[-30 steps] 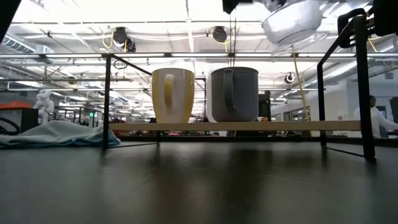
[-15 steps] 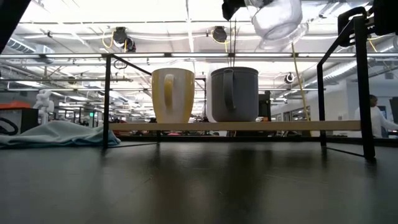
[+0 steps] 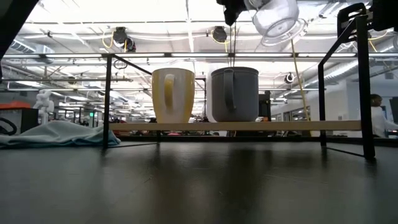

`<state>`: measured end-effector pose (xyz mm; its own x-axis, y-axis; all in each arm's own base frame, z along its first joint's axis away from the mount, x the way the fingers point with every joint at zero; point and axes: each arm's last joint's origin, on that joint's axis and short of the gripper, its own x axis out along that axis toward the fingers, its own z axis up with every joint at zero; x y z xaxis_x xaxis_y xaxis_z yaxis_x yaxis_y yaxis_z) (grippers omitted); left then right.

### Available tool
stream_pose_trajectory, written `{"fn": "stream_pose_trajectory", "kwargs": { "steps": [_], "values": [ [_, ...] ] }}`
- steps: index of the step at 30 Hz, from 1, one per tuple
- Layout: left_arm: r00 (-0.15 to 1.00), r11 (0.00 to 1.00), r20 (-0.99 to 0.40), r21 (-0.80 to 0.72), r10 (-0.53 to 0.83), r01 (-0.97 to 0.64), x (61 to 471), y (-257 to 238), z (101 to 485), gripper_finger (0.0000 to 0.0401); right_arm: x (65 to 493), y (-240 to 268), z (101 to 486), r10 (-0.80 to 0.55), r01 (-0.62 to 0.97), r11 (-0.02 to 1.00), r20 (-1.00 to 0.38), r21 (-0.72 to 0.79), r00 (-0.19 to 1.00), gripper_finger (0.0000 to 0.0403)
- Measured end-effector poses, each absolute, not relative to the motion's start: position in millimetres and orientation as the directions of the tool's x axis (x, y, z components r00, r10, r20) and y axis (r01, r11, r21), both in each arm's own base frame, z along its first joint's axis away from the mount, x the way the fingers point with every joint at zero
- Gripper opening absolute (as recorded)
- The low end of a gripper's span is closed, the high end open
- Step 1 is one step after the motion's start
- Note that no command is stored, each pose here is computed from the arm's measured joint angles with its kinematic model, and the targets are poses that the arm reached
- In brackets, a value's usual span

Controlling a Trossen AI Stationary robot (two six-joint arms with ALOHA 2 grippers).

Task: Stack small to large cups/mugs on shelf
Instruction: Put the transparent cup on the shelf

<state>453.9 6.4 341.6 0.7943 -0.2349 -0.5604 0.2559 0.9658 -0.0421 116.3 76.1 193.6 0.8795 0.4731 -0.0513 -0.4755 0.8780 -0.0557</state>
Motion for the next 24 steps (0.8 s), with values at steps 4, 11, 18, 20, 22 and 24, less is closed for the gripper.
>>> {"fn": "stream_pose_trajectory", "kwargs": {
  "steps": [4,11,18,20,22,24],
  "values": [
    [0.785,0.954,-0.553,-0.067,-0.279,0.291,458.8,6.4,335.4,0.0,116.3,76.1,193.6,0.473,-0.476,0.878,-0.051,-0.057,0.88,0.0],
    [0.769,0.945,-0.557,-0.107,-0.314,0.308,473.3,15.0,312.6,0.0,116.3,76.1,194.3,0.473,-0.475,0.877,-0.044,-0.069,0.88,0.0],
    [0.755,0.943,-0.57,-0.134,-0.324,0.303,479.2,23.9,299.1,0.0,116.6,76.2,193.7,0.473,-0.475,0.877,-0.05,-0.07,0.88,0.0],
    [0.753,0.942,-0.57,-0.135,-0.328,0.308,481.5,23.9,295.6,0.0,116.6,76.3,194.0,0.473,-0.475,0.877,-0.047,-0.07,0.88,0.0],
    [0.745,0.941,-0.58,-0.137,-0.33,0.31,483.3,24.1,290.3,0.0,116.7,76.3,195.8,0.473,-0.474,0.878,-0.029,-0.069,0.88,0.0],
    [0.743,0.94,-0.582,-0.135,-0.331,0.313,485.8,24.0,286.0,0.0,116.6,76.4,200.2,0.478,-0.476,0.877,0.017,-0.064,0.878,0.0]
  ]
}}
